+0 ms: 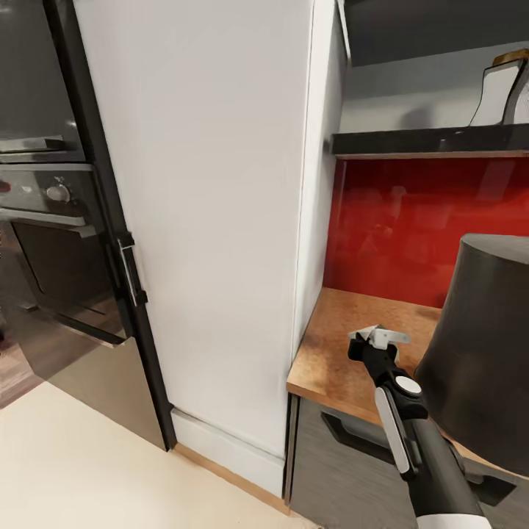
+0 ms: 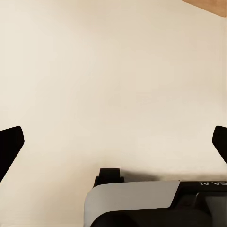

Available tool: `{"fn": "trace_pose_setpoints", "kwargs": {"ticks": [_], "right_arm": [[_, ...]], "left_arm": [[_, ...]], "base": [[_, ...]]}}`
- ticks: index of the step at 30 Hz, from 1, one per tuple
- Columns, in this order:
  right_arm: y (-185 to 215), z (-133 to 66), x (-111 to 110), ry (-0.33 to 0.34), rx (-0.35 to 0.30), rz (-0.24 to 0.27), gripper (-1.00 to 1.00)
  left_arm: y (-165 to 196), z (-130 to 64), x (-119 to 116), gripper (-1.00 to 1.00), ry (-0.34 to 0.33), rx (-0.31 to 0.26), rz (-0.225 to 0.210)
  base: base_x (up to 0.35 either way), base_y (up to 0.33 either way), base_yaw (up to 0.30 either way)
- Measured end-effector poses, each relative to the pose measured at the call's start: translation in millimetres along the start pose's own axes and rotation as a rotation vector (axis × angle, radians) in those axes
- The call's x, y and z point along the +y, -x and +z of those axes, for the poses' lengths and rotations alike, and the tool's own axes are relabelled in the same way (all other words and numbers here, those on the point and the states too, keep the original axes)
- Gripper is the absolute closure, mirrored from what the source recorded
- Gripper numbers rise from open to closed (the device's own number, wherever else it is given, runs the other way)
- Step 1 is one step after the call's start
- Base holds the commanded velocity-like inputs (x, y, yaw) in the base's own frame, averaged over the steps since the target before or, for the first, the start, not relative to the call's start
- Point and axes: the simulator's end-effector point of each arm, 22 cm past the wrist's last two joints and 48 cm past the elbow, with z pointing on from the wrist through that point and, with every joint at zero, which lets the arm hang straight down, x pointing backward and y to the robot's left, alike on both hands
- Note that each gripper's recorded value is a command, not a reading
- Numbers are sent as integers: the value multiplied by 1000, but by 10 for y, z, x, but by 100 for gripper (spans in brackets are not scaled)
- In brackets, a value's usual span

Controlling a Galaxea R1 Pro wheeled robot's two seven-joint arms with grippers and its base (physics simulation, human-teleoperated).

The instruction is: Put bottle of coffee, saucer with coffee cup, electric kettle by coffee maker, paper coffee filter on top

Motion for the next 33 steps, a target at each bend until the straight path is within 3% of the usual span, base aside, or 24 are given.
{"fn": "trace_pose_setpoints", "kwargs": {"ticks": [12,25,33], "right_arm": [[8,-6,6,1,-2,-1,100],[5,-8,6,1,0,-1,100],[4,-7,8,2,0,-1,100]], "left_arm": [[0,0,8,-100,1,0,1],[0,-2,11,-100,1,0,1],[0,-1,11,-100,1,0,1]], "base": [[-162,15,0],[-13,74,-4],[-17,4,-130]]}}
